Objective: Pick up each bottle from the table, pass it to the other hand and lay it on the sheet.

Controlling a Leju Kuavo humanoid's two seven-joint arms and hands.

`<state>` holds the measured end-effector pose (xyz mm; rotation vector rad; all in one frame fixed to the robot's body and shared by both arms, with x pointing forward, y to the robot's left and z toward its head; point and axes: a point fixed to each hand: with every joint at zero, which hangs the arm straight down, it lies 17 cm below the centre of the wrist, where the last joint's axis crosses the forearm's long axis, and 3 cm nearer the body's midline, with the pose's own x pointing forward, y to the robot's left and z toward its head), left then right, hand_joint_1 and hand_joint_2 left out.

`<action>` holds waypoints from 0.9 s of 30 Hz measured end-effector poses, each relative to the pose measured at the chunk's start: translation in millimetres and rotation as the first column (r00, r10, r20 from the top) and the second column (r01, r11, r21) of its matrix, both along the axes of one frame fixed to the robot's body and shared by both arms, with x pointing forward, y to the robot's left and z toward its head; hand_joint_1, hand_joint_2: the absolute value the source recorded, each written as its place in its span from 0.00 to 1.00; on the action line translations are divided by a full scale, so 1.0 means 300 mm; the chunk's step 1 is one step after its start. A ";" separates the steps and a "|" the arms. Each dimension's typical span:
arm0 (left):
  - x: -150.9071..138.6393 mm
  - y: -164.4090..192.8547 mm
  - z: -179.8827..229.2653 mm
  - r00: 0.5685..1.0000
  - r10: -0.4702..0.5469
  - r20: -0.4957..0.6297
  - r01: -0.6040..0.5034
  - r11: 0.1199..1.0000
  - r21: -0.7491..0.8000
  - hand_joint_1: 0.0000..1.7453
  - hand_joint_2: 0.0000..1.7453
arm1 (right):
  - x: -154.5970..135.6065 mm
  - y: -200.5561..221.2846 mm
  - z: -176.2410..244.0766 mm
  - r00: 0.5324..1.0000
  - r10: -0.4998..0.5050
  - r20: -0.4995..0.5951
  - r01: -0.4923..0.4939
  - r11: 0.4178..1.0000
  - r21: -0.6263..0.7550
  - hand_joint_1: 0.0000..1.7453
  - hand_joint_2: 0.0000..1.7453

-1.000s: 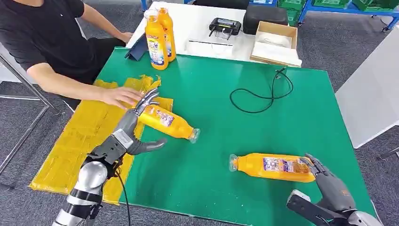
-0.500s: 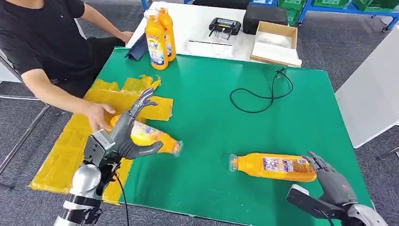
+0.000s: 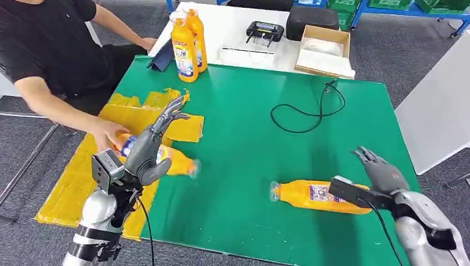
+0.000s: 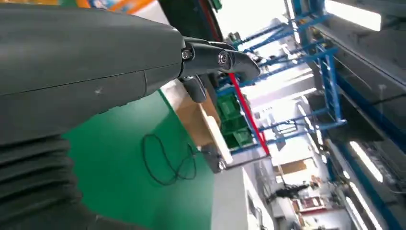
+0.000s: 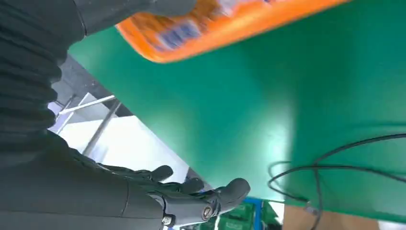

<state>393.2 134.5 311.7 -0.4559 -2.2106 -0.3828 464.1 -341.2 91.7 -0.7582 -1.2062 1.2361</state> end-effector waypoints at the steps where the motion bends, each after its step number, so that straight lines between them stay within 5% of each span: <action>1: -0.001 -0.004 0.003 1.000 -0.004 0.003 0.004 1.000 0.001 0.00 0.00 | 0.013 0.011 -0.009 1.000 0.006 -0.010 -0.006 1.000 -0.006 0.00 1.00; 11: 0.010 -0.016 0.039 0.999 -0.041 0.018 0.042 0.999 -0.025 0.00 0.00 | 0.019 0.084 -0.132 0.983 0.087 -0.162 -0.083 0.996 0.029 0.00 1.00; 22: 0.019 -0.023 0.027 0.999 -0.052 0.006 0.052 0.998 -0.026 0.00 0.00 | 0.002 0.055 -0.159 0.975 0.105 -0.197 -0.106 0.994 0.006 0.00 1.00; 25: 0.023 -0.021 0.021 0.999 -0.041 0.003 0.041 0.999 -0.021 0.00 0.00 | 0.021 0.038 -0.136 0.988 0.068 -0.137 -0.070 0.998 -0.006 0.00 1.00; 27: 0.021 -0.016 0.000 1.000 -0.016 -0.008 0.016 1.000 -0.006 0.00 0.00 | 0.051 0.063 -0.067 1.000 0.013 0.017 -0.012 1.000 -0.017 0.00 1.00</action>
